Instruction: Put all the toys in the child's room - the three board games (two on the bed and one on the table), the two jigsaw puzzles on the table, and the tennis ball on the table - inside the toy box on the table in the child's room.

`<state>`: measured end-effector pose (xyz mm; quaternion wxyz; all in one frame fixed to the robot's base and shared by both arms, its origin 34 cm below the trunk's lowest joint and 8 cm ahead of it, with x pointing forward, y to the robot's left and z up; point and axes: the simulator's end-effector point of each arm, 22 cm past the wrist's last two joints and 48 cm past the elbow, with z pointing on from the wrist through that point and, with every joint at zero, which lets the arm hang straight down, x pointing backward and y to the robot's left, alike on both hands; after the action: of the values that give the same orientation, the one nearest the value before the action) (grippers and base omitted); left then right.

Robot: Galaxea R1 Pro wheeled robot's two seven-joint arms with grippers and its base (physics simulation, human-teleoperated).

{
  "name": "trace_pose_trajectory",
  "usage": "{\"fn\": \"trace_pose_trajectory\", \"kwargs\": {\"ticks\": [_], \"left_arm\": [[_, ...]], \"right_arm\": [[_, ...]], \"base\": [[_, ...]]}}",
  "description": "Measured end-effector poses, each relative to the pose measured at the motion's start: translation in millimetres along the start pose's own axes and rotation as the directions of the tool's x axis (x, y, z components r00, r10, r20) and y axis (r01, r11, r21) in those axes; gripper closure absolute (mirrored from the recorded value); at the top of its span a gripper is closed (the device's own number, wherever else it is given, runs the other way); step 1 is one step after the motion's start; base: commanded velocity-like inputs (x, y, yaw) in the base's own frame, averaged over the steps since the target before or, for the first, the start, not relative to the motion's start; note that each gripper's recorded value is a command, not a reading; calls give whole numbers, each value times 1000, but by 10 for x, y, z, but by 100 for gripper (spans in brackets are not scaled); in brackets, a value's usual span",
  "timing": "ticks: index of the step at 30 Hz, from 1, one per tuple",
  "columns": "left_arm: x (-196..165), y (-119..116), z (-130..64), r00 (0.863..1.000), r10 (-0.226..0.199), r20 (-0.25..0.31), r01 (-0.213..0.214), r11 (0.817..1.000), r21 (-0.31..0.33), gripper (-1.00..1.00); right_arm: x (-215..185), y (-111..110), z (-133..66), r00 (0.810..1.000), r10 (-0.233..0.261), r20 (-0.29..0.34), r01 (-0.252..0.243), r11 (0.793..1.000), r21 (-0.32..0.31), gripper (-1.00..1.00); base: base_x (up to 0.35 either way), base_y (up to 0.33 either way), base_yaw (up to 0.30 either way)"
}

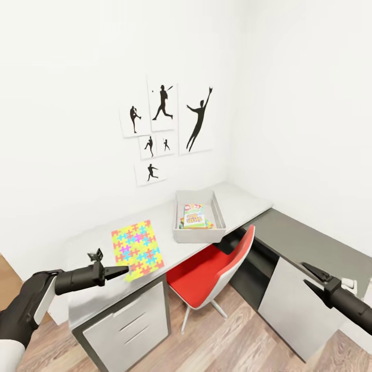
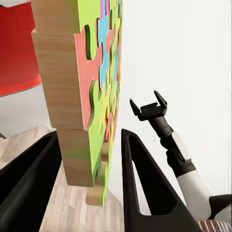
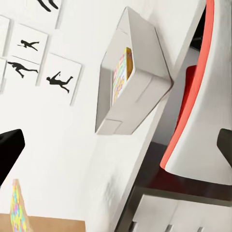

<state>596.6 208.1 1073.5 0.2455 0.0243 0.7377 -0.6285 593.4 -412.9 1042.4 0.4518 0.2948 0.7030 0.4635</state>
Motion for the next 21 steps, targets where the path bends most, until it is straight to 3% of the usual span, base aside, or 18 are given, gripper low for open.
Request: {"fn": "trace_pose_trajectory", "kwargs": {"ticks": [5, 17, 21], "left_arm": [[-1, -155, -15, 1000, 7, -1, -7, 999, 51, 100], [-41, -269, -53, 1000, 25, 11, -25, 997, 71, 100], [-48, -289, -60, 999, 30, 15, -31, 997, 73, 100]], "right_arm": [[-11, 36, -18, 1000, 0, 3, 0, 1000, -6, -100], [-33, 110, -35, 1000, -9, 9, 9, 1000, -19, -100], [-43, 148, -44, 1000, -11, 11, 11, 1000, -29, -100]], "base": [[0, 0, -196], [3, -1, -190], [161, -112, -106]]}}
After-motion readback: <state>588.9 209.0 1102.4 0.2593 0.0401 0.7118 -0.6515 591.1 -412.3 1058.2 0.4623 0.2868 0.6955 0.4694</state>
